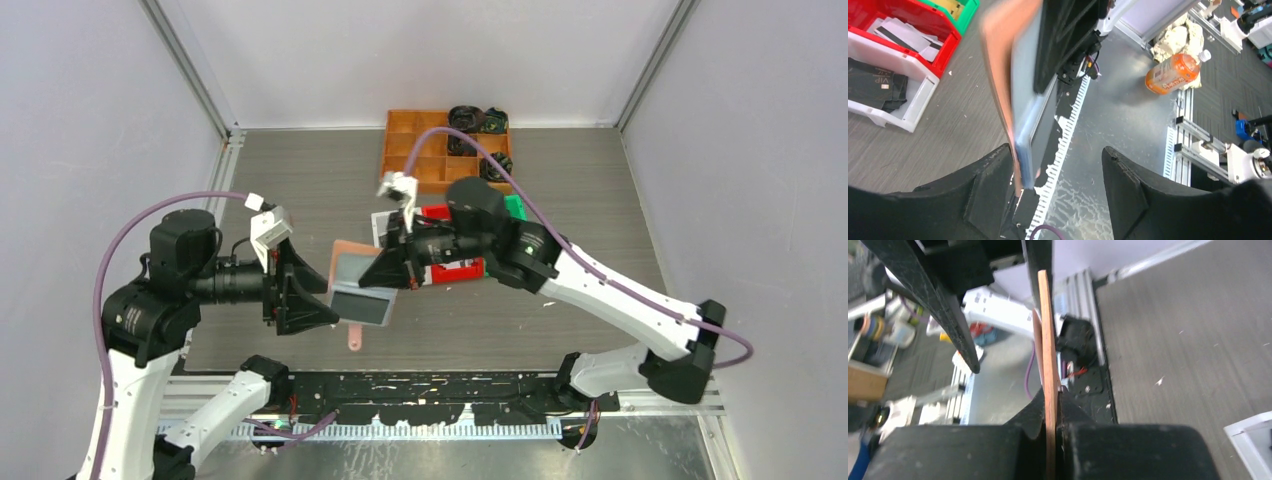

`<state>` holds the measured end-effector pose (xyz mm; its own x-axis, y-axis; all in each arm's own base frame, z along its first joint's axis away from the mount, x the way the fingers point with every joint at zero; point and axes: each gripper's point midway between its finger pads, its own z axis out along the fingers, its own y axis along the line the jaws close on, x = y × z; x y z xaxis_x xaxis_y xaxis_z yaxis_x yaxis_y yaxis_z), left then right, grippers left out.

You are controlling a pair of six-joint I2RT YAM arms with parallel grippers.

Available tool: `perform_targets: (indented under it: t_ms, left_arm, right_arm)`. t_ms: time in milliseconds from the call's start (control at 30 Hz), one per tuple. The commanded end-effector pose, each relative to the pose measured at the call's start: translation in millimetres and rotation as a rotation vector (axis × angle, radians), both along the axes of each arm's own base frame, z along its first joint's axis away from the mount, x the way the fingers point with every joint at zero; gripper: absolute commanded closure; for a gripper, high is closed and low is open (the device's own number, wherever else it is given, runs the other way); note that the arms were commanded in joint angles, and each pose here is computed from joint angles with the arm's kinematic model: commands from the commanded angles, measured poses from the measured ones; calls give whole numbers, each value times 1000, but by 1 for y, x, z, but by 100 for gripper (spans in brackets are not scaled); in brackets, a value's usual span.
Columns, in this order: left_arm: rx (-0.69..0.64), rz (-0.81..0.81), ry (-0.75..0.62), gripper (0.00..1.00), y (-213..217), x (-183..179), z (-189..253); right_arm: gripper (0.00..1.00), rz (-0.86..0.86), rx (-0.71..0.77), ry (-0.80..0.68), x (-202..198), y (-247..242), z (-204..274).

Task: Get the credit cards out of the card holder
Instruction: Open the card holder.

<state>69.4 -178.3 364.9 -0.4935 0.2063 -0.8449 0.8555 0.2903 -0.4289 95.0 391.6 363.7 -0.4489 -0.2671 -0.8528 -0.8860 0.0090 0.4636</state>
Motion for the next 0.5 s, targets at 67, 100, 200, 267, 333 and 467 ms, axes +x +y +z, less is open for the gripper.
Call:
perform_targets:
  t_ms: [67,100,200,267,333,467]
  left_arm:
    - [-158,152,-3,34,-8,20,27]
    - [-176,172,0,34,-8,23,30]
    - [-228,178,41,36,-13,25,37]
    - [-272,175,70,37,-16,26,46]
    - [-309,169,80,40,-18,25,56]
    - [-334,156,72,55,-18,20,64]
  right_arm:
    - [99,-208,655,-10,15,-29,127]
    - [99,-214,679,9,15,-31,128]
    - [99,-214,724,74,16,-30,132]
    - [99,-221,750,102,18,-29,133]
    - [99,-236,777,119,21,-29,132]
    - [99,-288,812,136,29,-32,126]
